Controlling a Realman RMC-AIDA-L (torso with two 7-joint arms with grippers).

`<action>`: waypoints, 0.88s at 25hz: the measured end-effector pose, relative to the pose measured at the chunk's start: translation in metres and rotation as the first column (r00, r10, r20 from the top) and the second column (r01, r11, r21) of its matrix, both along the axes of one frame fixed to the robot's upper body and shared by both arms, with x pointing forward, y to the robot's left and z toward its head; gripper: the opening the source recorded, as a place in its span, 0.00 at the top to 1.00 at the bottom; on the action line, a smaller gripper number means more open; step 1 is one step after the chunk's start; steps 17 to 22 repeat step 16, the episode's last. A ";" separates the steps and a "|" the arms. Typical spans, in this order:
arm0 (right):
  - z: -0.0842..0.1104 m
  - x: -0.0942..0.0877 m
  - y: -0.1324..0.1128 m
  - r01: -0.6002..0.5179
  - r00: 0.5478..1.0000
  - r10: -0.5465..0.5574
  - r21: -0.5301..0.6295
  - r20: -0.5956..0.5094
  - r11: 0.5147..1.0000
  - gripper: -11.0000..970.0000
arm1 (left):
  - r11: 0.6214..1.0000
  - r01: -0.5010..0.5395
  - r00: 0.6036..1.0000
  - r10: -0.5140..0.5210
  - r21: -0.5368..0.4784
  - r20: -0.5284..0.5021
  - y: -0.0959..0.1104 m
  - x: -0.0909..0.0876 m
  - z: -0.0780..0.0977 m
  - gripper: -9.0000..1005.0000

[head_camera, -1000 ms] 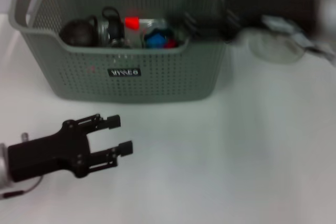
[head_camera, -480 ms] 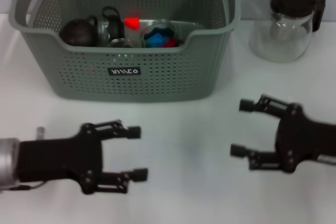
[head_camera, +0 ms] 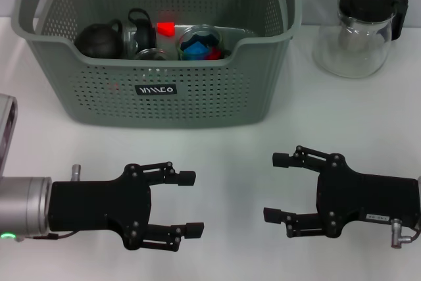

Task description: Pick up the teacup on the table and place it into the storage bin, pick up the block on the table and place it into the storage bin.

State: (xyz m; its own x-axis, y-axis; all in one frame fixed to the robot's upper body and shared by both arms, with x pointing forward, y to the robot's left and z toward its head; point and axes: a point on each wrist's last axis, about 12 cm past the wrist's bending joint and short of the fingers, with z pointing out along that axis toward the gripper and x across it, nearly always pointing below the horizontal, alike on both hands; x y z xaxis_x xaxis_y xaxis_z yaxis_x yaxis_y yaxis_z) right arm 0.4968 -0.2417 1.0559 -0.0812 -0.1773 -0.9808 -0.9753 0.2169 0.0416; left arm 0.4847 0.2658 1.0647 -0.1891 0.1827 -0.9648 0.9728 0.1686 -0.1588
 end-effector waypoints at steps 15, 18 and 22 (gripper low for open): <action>0.001 0.001 0.002 -0.012 1.000 0.012 0.005 -0.006 1.000 0.03 | 1.000 -0.004 1.000 0.004 -0.003 0.002 0.000 0.000 0.000 0.18; 0.001 0.001 0.002 -0.012 1.000 0.012 0.005 -0.006 1.000 0.03 | 1.000 -0.004 1.000 0.004 -0.003 0.003 0.000 0.000 0.000 0.18; 0.001 0.001 0.002 -0.012 1.000 0.012 0.005 -0.006 1.000 0.03 | 1.000 -0.004 1.000 0.004 -0.003 0.003 0.000 0.000 0.000 0.18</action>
